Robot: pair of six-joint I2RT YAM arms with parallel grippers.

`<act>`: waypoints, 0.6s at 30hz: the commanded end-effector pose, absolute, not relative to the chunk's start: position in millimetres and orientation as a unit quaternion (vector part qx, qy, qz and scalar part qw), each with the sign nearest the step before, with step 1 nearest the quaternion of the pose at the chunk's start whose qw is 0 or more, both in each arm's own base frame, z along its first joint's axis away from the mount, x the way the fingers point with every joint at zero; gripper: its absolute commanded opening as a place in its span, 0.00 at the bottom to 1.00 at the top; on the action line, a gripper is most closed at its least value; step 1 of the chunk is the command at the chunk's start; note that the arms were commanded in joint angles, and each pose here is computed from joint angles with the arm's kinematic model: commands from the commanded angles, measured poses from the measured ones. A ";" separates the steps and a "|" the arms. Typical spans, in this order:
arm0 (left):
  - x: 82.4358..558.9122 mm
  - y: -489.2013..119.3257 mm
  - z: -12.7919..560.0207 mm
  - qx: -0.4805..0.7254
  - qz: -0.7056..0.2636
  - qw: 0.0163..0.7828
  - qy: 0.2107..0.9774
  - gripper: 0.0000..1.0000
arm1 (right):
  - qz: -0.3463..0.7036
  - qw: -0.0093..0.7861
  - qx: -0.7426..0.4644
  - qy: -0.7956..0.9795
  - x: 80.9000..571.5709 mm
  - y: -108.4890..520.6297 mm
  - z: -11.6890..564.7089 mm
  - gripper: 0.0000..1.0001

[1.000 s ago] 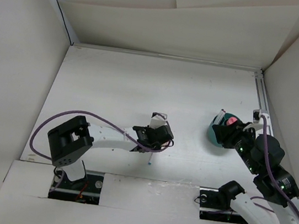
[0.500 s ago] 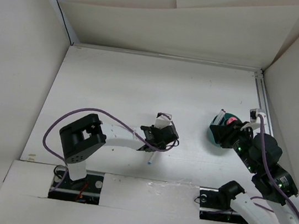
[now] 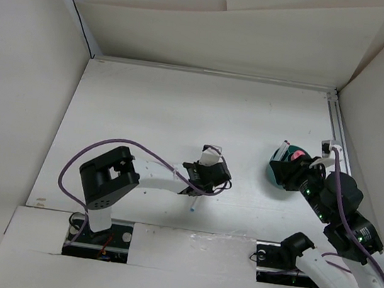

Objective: Sort the stationery into containers
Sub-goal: Pick up the pen from the center of the board.

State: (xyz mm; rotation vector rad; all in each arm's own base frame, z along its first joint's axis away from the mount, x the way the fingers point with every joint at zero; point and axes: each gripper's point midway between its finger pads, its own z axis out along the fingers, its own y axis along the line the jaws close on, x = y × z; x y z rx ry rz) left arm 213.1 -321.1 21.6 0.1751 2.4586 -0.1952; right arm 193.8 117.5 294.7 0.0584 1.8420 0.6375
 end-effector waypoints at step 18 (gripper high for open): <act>196.1 -332.6 90.3 0.063 -0.171 0.335 0.924 0.00 | 0.278 0.592 0.027 0.756 198.2 116.2 319.2 0.38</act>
